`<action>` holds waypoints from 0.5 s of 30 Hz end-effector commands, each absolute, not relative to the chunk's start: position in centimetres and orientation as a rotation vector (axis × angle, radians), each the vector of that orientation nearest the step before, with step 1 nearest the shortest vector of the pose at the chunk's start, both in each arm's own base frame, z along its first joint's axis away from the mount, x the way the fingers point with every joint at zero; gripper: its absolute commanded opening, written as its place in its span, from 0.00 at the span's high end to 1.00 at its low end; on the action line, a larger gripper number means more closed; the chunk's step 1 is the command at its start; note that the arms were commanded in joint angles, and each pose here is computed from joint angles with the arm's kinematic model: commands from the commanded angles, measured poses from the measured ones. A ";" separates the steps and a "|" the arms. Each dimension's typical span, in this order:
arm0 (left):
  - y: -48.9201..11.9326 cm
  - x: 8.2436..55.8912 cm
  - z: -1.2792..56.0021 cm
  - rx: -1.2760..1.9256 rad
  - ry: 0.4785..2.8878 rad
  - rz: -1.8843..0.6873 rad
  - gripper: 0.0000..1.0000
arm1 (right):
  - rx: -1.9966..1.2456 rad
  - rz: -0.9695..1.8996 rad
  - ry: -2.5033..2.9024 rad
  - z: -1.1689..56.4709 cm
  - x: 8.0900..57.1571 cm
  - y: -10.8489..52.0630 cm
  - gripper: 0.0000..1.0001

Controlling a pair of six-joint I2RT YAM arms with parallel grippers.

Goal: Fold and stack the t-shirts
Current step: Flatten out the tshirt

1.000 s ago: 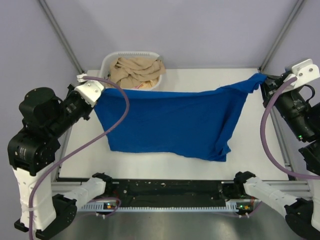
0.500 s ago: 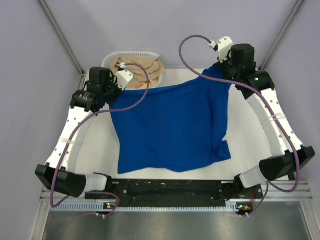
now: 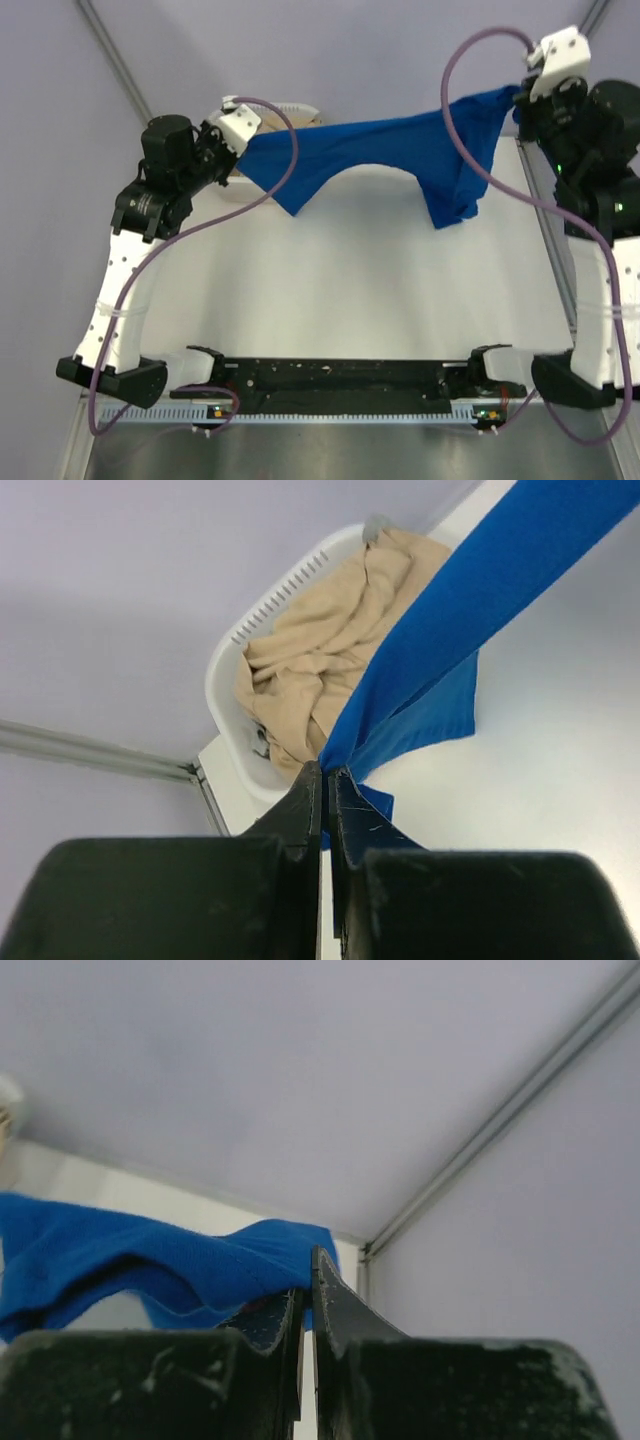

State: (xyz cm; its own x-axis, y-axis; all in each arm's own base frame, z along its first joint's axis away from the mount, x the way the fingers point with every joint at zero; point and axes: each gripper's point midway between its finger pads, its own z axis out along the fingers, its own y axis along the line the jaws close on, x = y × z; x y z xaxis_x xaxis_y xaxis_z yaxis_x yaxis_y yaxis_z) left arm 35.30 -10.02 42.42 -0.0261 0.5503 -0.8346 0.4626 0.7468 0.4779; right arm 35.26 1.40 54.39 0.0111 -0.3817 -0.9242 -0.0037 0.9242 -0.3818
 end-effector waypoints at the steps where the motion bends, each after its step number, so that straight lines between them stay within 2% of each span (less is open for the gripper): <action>1: -9.3 33.3 39.1 0.907 1.685 0.103 1.00 | -0.696 -0.008 1.711 43.4 31.1 7.4 1.00; 5: -8.6 30.0 31.9 1.133 1.760 0.112 1.00 | -1.122 0.241 1.795 31.6 23.2 14.8 1.00; 8: -8.0 26.5 26.2 1.303 1.881 0.053 1.00 | -1.354 0.424 1.940 25.5 17.5 18.5 1.00; 11: -7.4 22.9 21.4 1.456 1.991 -0.027 1.00 | -1.557 0.708 2.061 21.1 11.6 21.3 1.00; 15: -6.5 19.3 16.6 1.615 2.072 -0.104 1.00 | -1.762 0.813 2.092 18.6 8.6 23.2 1.00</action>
State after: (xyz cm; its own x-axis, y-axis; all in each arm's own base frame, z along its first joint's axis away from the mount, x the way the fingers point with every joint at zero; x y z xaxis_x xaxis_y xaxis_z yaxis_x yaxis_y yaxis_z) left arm 23.65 -7.23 20.22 -0.2036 0.8353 -0.5107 0.8405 0.4167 0.3463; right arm 12.77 21.37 18.35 -0.2148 -0.7969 -0.5646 -0.9739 0.2180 0.0629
